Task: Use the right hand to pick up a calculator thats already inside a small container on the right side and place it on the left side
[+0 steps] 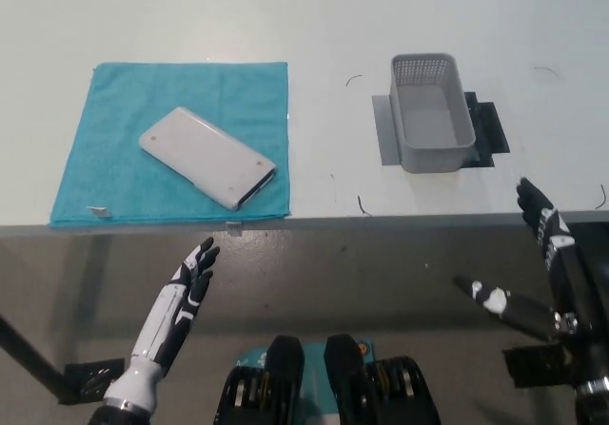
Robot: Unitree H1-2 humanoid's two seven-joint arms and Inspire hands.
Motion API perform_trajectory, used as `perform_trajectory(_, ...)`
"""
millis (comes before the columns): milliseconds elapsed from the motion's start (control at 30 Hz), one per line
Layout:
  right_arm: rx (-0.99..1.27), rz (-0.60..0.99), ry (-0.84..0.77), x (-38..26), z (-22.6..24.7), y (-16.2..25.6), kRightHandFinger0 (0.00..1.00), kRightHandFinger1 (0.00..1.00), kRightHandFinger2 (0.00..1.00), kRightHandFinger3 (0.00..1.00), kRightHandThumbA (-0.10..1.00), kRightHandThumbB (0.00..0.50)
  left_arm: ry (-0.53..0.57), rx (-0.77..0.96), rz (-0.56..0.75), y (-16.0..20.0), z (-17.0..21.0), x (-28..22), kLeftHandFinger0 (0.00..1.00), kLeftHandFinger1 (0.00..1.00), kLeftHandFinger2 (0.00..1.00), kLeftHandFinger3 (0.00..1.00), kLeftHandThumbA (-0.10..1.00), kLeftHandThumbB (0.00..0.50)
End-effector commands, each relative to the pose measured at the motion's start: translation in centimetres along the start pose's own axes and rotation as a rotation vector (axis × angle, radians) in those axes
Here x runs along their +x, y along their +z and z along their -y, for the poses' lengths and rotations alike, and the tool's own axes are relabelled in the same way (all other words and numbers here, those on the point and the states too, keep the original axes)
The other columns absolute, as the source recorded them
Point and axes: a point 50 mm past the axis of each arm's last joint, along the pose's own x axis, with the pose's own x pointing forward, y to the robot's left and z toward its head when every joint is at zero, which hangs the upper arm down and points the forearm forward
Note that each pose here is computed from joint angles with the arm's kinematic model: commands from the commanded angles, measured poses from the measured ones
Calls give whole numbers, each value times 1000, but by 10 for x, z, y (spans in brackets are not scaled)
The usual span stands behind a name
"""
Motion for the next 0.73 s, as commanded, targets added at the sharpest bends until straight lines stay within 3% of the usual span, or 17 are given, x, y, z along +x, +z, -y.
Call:
perform_trajectory(0,67,230,41,-1,-5,16,1000,1000,1000,1000,1000,88,16,17,134,24,-10,18,1000,1000,1000,1000,1000,13)
perform_trajectory(100,52,169,43,2,-9,-3,1000,1000,1000,1000,1000,90,16,15,133,24,-9,17,1000,1000,1000,1000,1000,11)
perform_trajectory(200,54,111,55,7,-12,-22,1000,1000,1000,1000,1000,139,18,14,130,23,-9,13,1000,1000,1000,1000,1000,29)
perform_trajectory(367,52,44,93,6,-16,-43,1000,1000,1000,1000,1000,90,21,13,115,20,-8,3,1000,1000,1000,1000,1000,20)
perform_trajectory(467,78,-10,118,3,-17,-53,1000,1000,1000,1000,1000,109,19,12,105,17,-5,-3,1000,1000,1000,1000,1000,38)
perform_trajectory(700,117,-74,171,-3,-20,-58,1000,1000,1000,1000,1000,71,21,10,85,14,-1,-16,1000,1000,1000,1000,1000,32)
